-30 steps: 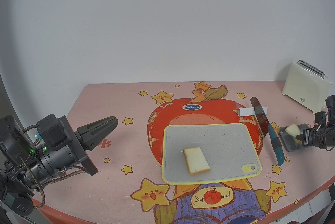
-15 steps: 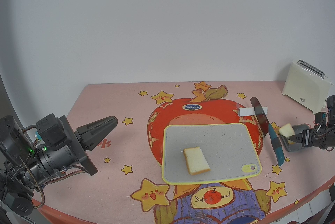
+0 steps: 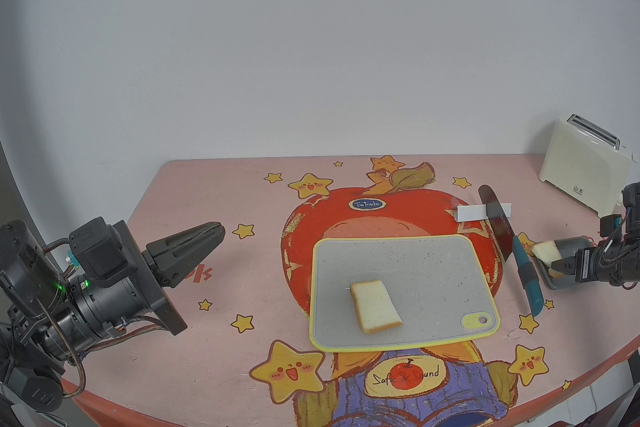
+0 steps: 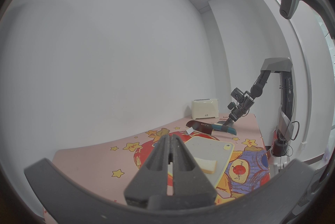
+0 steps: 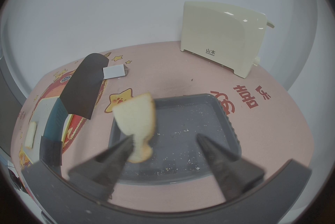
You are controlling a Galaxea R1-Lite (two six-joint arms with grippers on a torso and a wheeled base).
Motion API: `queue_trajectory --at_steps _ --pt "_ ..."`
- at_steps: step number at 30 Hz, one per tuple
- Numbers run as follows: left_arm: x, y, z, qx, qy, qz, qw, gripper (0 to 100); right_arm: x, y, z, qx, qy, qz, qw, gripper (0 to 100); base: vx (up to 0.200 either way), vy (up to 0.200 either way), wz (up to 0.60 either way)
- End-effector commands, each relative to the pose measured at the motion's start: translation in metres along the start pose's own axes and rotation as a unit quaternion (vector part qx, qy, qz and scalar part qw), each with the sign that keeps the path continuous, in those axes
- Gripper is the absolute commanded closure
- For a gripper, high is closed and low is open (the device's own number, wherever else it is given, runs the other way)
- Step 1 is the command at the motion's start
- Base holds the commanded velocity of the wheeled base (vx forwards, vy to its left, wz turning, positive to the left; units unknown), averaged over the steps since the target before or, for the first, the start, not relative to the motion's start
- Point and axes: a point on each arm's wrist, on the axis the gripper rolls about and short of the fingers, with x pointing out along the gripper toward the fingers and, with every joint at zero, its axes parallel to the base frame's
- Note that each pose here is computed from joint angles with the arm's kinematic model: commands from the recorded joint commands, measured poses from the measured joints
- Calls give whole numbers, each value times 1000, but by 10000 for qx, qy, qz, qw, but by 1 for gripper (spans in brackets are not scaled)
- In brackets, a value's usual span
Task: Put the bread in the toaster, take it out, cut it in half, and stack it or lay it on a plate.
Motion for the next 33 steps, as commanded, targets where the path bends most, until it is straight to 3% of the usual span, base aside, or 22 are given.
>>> queue_trajectory --at_steps 1,11,23,26,33 --pt "0 0 0 2 -3 1 10000 100 0 1 0 -32 15 25 10000 0 0 0 0" --pt "0 0 0 2 -3 1 10000 100 -4 0 8 0 -229 -70 9997 0 0 0 0" --pt "0 0 0 2 -3 1 10000 100 -9 8 12 -82 -383 120 9992 0 0 0 0" --pt "0 0 0 4 -11 -7 10000 100 -19 19 12 -259 -505 323 9979 0 0 0 0" --pt "1 -1 0 -1 -6 -37 10000 100 -45 68 9 -459 -792 1163 9890 0 0 0 0"
